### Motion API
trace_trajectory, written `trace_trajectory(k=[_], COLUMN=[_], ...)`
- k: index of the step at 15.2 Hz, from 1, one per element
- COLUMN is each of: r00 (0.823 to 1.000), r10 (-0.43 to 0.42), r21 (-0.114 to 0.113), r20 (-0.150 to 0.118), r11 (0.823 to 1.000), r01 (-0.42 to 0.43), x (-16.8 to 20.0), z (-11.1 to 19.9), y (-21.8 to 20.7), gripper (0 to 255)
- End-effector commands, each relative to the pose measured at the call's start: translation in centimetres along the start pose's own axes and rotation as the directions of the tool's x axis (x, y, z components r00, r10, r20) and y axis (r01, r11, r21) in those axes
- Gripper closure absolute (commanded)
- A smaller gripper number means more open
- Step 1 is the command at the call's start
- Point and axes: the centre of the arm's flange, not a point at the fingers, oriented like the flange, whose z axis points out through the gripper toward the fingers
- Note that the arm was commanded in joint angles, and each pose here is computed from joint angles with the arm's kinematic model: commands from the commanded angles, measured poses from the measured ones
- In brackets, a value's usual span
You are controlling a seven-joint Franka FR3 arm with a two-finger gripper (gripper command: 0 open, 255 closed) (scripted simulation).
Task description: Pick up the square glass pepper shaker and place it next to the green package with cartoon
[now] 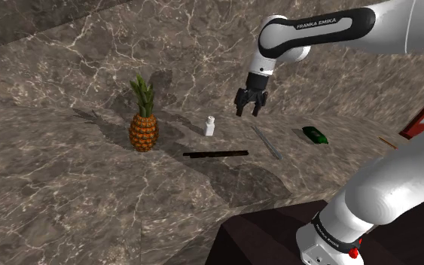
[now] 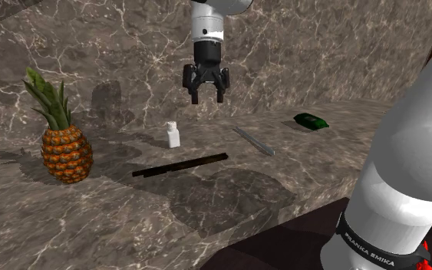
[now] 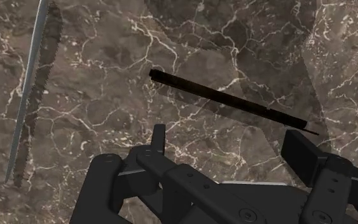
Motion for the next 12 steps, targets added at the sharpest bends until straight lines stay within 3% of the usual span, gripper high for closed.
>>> trace_trajectory(k=[1, 12], r00=[1.000, 0.992], r10=[0.020, 0.123], r21=[0.009, 0.055], r20=[0.000, 0.003], r11=[1.000, 0.991], r01=[-0.020, -0.123], x=[2.6, 15.6], z=[1.1, 6.7], y=[-0.4, -2.3], gripper=[0, 0])
